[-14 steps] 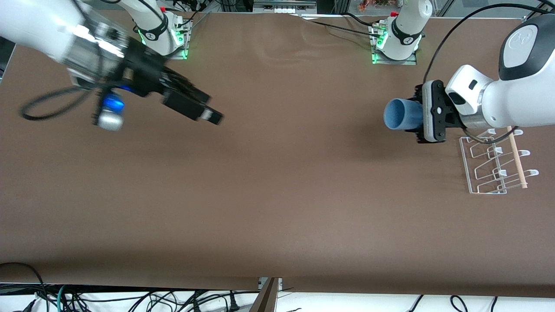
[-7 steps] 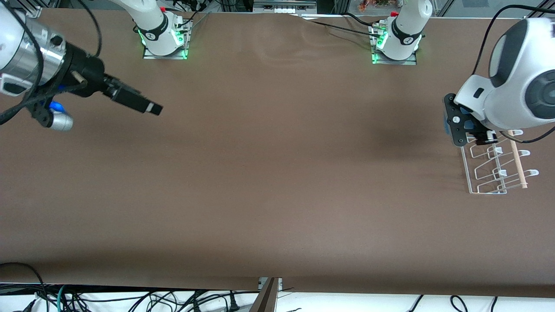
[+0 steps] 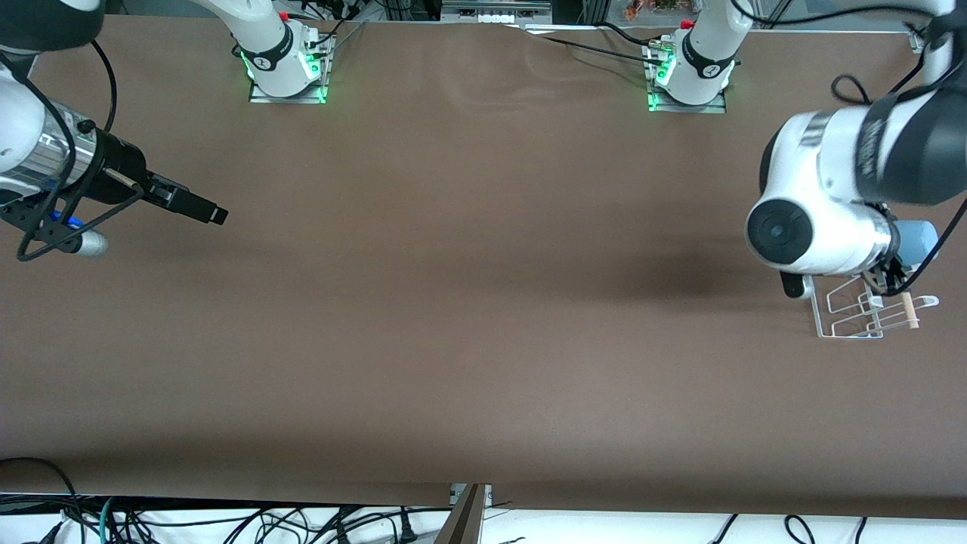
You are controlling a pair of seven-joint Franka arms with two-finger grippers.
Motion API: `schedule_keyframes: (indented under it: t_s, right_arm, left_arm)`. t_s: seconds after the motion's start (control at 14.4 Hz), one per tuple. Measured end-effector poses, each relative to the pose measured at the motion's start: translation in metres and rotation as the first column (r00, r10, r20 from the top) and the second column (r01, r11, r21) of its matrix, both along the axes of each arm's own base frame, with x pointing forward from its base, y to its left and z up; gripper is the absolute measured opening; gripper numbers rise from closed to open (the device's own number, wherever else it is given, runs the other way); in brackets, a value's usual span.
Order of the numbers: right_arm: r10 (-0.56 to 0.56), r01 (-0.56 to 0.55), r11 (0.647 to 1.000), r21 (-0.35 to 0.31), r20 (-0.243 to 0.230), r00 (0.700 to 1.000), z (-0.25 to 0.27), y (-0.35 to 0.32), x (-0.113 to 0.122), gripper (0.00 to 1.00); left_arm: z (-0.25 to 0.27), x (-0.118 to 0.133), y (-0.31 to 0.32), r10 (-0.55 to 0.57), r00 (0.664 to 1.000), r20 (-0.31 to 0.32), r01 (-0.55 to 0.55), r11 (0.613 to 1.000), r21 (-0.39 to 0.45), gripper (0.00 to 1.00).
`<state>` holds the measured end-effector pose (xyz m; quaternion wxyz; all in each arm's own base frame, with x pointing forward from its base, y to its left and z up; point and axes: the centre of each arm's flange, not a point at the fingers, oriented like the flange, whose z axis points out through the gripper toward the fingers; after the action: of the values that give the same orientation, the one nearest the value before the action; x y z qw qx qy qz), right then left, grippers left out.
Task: Transfer cup to left arm and place on rack
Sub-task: 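Lower the cup with the left gripper onto the wire rack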
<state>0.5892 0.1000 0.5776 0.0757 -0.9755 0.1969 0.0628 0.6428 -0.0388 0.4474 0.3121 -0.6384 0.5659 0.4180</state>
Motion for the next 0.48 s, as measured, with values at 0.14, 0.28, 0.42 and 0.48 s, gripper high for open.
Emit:
schedule_keyframes:
  t_s: [0.14,0.28,0.42,0.48]
  right_arm:
    - [0.065,-0.064,0.996,-0.068,0.004,0.998,-0.025,0.007,-0.02,0.99]
    - [0.149,-0.147,0.981,-0.126,0.005,0.989,-0.043,0.013,-0.033,0.99]
    - [0.218,-0.214,0.966,-0.145,0.014,0.976,-0.051,0.006,-0.037,0.99]
    - [0.248,-0.243,0.959,-0.144,0.017,0.969,-0.051,-0.003,-0.037,0.99]
  left_arm:
    - [-0.036,0.006,0.021,0.0,1.0,0.024,-0.004,0.989,0.148,0.78]
    - [-0.074,0.009,0.052,-0.007,0.997,0.078,-0.008,0.983,0.185,0.78]
    - [-0.104,0.009,0.08,-0.031,0.989,0.144,0.005,0.984,0.176,0.78]
    - [-0.114,0.007,0.09,-0.045,0.985,0.166,0.014,0.983,0.183,0.78]
